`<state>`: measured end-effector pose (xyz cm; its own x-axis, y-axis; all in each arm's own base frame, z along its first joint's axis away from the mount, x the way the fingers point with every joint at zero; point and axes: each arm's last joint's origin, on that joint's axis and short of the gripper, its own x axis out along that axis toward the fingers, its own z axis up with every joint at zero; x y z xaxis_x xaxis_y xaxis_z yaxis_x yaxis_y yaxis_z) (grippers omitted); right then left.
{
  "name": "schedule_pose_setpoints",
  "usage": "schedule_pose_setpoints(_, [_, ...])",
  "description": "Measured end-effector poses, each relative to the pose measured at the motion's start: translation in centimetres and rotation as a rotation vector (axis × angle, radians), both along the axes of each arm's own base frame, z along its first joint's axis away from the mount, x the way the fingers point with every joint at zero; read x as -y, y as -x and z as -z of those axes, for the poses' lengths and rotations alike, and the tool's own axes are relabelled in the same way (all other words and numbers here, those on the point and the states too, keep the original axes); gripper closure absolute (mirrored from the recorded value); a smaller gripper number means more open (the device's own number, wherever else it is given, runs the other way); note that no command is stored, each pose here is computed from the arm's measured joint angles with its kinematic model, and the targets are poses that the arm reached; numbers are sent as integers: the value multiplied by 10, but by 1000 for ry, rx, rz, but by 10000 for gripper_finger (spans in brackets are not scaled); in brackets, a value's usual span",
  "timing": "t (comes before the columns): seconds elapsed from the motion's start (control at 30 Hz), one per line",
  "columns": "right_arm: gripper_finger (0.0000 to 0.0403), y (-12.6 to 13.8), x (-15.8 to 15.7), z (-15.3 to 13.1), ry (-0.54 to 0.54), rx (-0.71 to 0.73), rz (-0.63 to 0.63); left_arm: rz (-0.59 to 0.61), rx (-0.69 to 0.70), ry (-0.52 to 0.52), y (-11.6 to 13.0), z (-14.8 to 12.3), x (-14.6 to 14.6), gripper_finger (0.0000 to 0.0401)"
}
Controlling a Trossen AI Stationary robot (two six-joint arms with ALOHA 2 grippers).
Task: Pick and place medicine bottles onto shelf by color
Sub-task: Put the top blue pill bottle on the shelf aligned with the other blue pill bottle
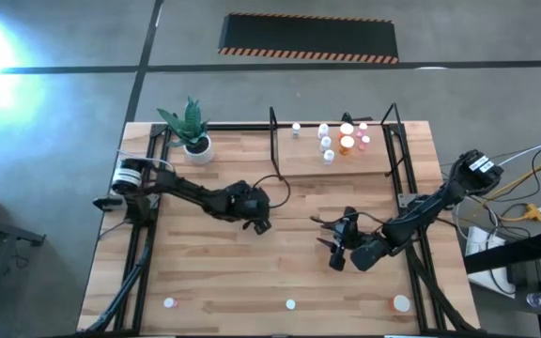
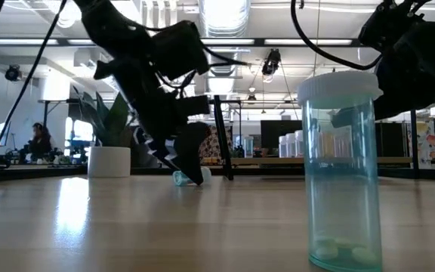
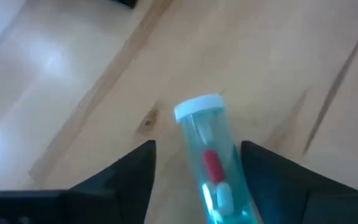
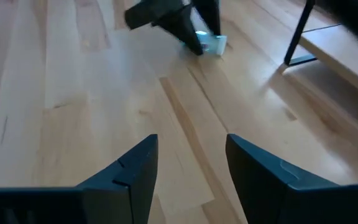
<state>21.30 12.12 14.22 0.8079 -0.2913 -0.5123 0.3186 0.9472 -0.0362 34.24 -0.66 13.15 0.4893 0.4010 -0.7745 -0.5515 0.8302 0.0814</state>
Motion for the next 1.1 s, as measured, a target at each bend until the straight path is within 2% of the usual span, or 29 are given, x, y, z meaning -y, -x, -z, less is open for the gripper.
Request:
schedule_pose_setpoints(0.2, [238, 2, -1, 2, -19, -20, -32, -4, -15, 19, -2, 1, -5, 247])
schedule_pose_setpoints(0.37, [247, 6, -1, 13, -1, -47, -42, 68, -24, -22, 1, -1, -1, 322])
schedule_pose_setpoints(0.5, [244, 2, -4, 19, -9, -33, -43, 136, 76, -56, -4, -3, 6, 357])
schedule_pose_setpoints(0.73, [216, -5, -9, 19, 10, 22, -86, 336, 361, -156, -15, -17, 32, 337])
schedule_pose_setpoints(0.9, [209, -9, -6, -3, 7, 91, -84, 553, 566, -200, -18, -25, 54, 334])
schedule_pose_setpoints(1.1, [209, -16, 1, -30, -1, 165, -79, 609, 668, -269, -20, -35, 63, 333])
